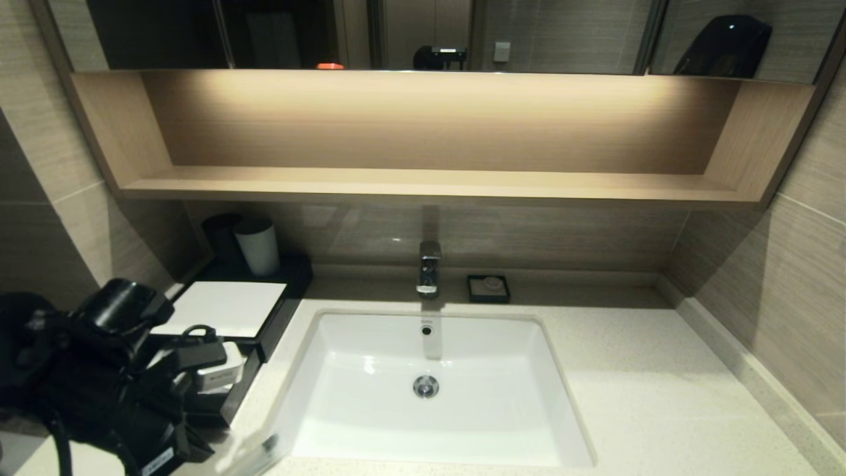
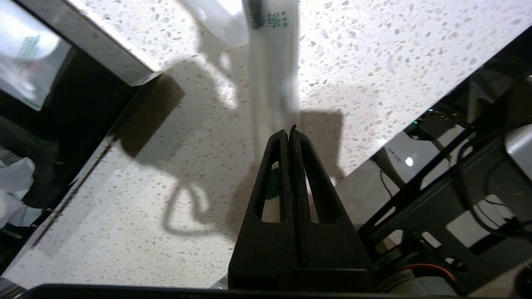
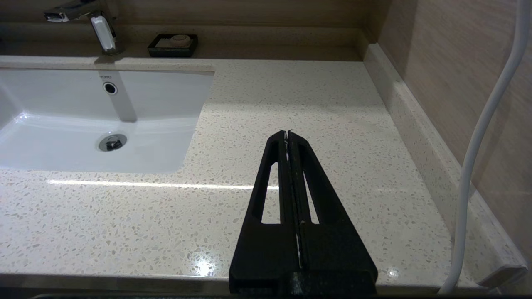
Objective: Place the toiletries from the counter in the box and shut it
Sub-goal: Pick up the bathroom toiletry
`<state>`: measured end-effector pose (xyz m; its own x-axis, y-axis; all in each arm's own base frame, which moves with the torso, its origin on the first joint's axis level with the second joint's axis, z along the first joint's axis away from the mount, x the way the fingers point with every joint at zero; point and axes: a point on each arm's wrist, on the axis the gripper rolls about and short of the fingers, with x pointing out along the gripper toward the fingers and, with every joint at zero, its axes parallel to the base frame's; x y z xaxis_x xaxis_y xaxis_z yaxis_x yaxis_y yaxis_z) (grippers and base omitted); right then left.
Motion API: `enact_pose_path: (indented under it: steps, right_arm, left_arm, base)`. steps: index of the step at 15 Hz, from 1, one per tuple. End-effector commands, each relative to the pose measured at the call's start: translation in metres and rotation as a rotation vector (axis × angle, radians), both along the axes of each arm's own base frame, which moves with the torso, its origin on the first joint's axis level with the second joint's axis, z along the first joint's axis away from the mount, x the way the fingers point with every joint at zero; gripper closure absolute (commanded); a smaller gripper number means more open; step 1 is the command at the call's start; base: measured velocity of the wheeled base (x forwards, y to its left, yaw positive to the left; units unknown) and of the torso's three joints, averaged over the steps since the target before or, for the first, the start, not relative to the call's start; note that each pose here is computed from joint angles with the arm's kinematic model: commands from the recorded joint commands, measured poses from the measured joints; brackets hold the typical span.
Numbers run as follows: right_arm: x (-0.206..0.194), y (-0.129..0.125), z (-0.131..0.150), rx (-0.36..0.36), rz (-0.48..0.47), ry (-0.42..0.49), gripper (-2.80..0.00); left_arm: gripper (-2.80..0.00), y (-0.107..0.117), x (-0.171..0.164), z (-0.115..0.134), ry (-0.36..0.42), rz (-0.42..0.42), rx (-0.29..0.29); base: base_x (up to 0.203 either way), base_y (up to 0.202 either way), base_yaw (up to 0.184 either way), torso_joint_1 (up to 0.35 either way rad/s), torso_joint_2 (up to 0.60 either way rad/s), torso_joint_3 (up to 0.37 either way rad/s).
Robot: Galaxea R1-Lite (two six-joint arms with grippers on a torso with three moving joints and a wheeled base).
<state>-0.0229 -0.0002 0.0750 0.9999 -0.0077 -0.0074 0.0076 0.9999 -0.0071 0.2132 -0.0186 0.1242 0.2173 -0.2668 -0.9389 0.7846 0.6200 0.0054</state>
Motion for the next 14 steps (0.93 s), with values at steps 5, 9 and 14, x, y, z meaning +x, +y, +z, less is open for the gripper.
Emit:
enact_pose_path:
  steps: [5, 9, 14]
  right_arm:
    - [0.000, 0.000, 0.000, -0.001, 0.000, -0.001, 0.00]
    - [0.000, 0.000, 0.000, -0.001, 0.000, -0.001, 0.00]
    - [0.000, 0.000, 0.000, -0.001, 0.000, -0.001, 0.00]
  left_arm:
    - [0.00, -0.035, 0.020, -0.014, 0.188, -0.036, 0.032]
    - [0.00, -0.042, 0.027, -0.026, 0.221, -0.033, 0.057]
    - [0.00, -0.046, 0.046, -0.031, 0.219, 0.001, 0.058]
  base:
    - [0.000, 0.000, 0.000, 0.000, 0.00, 0.000]
    - [0.000, 0.000, 0.000, 0.000, 0.00, 0.000]
    - [0.000, 0.000, 0.000, 0.000, 0.00, 0.000]
